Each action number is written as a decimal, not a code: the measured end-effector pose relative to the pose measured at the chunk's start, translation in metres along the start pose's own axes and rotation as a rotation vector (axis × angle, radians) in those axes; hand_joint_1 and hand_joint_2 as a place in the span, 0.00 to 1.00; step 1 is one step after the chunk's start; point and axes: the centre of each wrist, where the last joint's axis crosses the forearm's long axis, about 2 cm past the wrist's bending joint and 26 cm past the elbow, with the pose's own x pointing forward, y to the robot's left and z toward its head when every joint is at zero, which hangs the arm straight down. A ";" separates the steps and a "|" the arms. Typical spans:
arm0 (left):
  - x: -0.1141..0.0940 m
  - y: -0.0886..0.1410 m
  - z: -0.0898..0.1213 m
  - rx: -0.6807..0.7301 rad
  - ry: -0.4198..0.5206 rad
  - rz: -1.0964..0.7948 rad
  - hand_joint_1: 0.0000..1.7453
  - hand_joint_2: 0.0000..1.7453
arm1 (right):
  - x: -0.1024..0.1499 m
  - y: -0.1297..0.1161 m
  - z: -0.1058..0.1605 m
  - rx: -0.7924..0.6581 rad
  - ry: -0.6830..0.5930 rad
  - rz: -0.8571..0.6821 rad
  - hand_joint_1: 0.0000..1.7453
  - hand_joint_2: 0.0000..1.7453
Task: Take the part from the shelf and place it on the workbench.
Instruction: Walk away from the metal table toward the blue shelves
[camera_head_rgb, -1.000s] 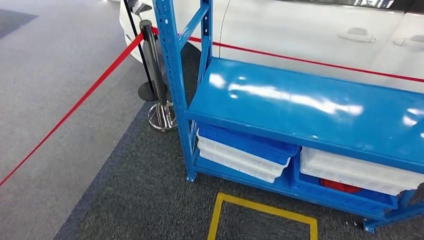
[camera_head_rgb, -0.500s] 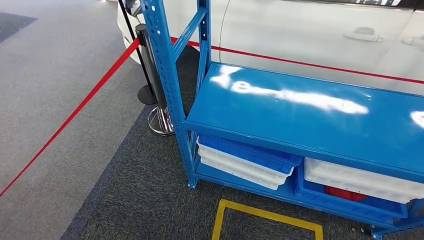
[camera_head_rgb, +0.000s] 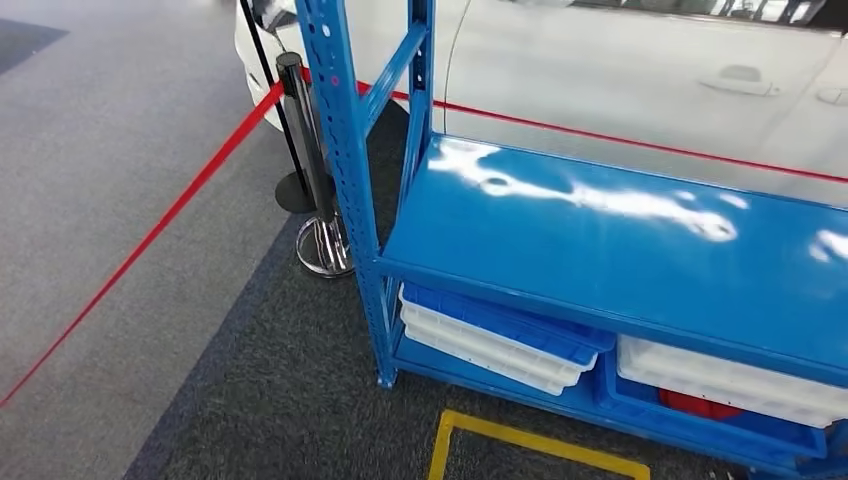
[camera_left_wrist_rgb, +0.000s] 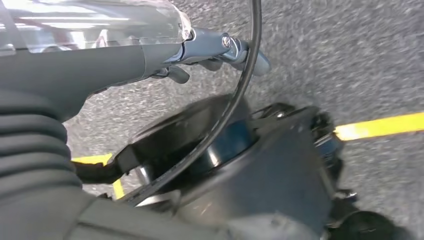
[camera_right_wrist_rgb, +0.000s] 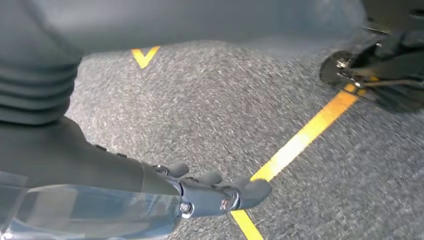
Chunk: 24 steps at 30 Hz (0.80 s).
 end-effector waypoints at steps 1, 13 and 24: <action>0.000 0.002 0.000 0.014 -0.015 0.017 0.00 0.00 | 0.000 0.001 0.001 0.001 -0.003 -0.008 0.00 0.00; 0.004 0.008 0.003 -0.012 -0.109 0.091 0.00 0.00 | 0.000 0.003 0.004 -0.006 -0.008 -0.036 0.00 0.00; 0.005 0.005 0.002 -0.026 -0.080 0.053 0.00 0.00 | 0.003 0.003 0.003 -0.007 0.009 -0.037 0.00 0.00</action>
